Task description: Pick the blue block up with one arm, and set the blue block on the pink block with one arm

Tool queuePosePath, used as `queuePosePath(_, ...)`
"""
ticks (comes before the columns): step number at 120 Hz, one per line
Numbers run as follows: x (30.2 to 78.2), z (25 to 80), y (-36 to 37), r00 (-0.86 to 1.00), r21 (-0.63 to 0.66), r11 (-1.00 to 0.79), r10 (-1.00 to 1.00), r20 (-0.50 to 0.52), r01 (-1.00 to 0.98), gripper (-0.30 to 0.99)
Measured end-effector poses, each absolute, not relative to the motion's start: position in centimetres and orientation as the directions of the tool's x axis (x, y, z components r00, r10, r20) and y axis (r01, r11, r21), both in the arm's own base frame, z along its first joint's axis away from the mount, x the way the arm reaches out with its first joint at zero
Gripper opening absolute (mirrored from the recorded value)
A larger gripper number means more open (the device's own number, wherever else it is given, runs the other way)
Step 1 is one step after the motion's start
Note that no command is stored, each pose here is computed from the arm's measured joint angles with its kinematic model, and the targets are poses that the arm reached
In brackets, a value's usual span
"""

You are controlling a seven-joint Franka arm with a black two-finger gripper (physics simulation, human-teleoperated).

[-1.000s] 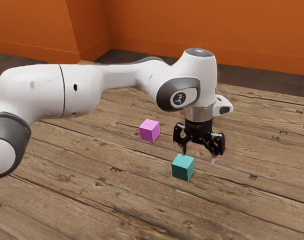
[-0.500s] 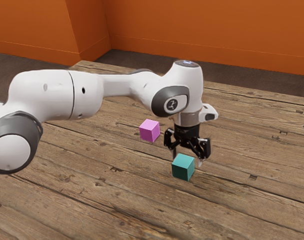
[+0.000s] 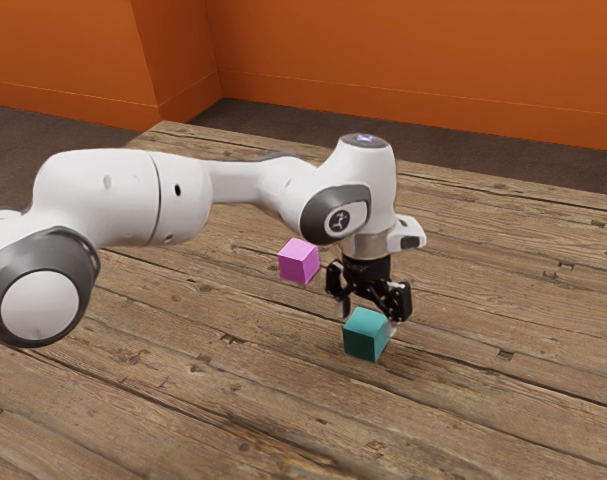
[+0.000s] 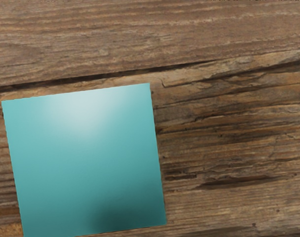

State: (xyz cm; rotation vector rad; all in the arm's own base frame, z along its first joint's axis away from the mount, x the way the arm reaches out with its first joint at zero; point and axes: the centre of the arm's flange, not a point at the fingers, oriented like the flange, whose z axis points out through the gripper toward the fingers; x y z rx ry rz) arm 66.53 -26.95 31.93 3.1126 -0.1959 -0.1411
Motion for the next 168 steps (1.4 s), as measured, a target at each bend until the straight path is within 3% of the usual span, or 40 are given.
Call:
queuePosePath(116, 68.1, 27.3, -25.1, 0.975, 0.033, -0.976, -0.215, -0.048, -0.214, 0.69)
queuePosePath(168, 68.2, 26.9, -25.3, 0.974, 0.039, -0.974, -0.225, -0.015, -0.225, 0.42)
